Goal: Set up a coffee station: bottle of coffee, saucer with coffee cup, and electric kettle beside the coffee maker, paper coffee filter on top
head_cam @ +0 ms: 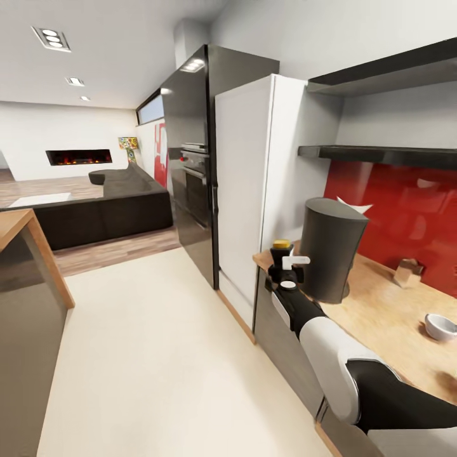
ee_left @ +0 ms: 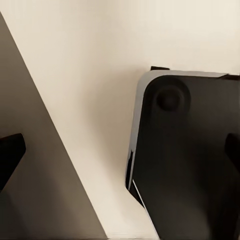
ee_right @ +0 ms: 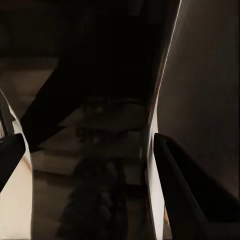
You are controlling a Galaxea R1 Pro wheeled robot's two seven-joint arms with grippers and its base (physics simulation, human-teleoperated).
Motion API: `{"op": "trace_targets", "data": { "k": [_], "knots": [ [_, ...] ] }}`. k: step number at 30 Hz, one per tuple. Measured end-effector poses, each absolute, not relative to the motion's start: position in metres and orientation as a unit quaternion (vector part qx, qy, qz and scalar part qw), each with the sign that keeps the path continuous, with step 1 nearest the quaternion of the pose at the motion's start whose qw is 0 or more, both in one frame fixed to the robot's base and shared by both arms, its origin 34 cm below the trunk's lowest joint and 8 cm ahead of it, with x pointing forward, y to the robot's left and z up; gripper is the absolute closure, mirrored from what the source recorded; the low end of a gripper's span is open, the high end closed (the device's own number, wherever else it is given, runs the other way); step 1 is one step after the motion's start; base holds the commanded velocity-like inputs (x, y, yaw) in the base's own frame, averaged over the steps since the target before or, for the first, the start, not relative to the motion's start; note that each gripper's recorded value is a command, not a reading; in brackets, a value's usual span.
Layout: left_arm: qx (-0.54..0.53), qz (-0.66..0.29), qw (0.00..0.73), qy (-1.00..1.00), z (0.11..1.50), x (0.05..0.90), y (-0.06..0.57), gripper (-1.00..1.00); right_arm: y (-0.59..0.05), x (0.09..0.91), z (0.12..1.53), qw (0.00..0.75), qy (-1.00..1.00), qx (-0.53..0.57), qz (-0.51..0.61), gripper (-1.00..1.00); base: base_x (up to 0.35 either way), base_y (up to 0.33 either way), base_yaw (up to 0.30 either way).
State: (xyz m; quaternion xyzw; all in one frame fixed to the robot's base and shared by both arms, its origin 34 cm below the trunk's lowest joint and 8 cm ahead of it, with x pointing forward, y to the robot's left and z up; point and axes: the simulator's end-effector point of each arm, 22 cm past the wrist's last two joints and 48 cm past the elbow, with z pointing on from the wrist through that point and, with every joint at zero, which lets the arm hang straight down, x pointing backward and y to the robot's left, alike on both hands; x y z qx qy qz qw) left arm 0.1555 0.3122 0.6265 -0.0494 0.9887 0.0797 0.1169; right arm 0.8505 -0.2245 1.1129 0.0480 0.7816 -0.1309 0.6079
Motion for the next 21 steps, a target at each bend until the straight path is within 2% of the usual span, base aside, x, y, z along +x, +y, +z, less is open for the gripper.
{"op": "trace_targets", "data": {
  "k": [4,21],
  "knots": [
    [-0.049,0.080,0.117,0.989,0.6266,0.1558,0.3123,-1.00,-0.2245,0.8505,1.1132,0.608,0.781,0.048,-0.131,1.00,-0.336,0.000,-0.138],
    [-0.050,0.080,0.124,0.988,0.6273,0.1611,0.3120,-1.00,-0.2245,0.8491,1.1190,0.611,0.779,0.049,-0.131,1.00,-0.320,-0.008,-0.257]
  ]
}}
